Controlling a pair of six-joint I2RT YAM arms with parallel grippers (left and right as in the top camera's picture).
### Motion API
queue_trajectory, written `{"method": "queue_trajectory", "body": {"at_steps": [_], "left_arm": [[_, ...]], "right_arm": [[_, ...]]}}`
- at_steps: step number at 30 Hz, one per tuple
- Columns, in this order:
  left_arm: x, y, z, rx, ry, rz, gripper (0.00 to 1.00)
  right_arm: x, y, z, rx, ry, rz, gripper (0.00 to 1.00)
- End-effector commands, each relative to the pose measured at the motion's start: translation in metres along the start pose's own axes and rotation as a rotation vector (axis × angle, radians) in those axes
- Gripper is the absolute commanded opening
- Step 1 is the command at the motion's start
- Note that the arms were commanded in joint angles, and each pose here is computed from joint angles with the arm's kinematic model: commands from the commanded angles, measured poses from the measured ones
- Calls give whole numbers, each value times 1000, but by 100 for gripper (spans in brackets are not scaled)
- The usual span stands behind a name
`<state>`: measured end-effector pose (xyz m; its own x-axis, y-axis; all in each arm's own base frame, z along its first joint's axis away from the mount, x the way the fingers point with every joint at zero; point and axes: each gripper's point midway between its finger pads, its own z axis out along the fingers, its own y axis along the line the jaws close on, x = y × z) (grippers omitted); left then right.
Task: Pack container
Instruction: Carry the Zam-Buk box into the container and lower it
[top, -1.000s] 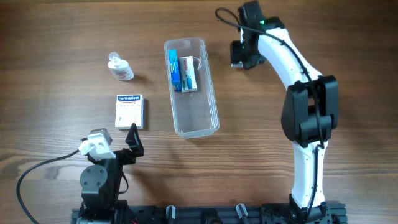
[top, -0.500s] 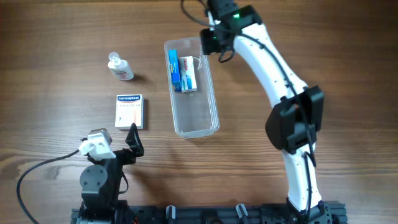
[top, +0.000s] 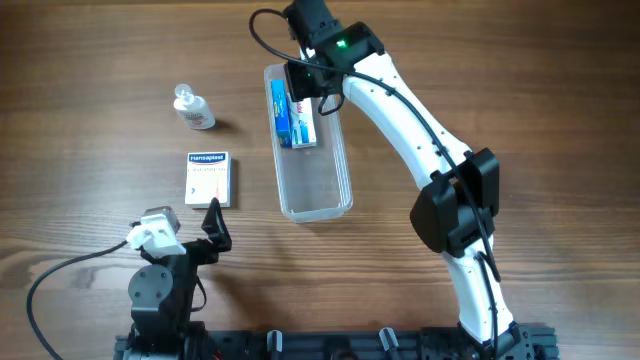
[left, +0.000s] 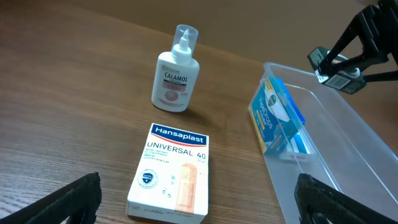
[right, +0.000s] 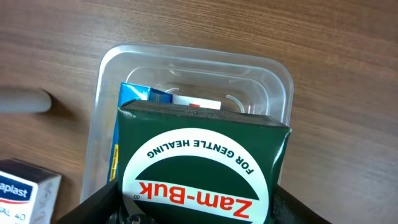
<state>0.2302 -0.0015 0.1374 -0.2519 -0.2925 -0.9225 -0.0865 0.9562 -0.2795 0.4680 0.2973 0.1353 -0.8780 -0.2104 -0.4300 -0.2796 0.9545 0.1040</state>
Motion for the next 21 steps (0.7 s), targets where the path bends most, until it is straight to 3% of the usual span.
{"method": "queue_trajectory", "body": {"at_steps": [1,21], "left_arm": [[1,1,1,-6,-5,0,100],[1,1,1,-6,-5,0,100]], "right_arm": [[-2,2,-2,9,-9,57,47],[27,-2,61,52,104,15,47]]}}
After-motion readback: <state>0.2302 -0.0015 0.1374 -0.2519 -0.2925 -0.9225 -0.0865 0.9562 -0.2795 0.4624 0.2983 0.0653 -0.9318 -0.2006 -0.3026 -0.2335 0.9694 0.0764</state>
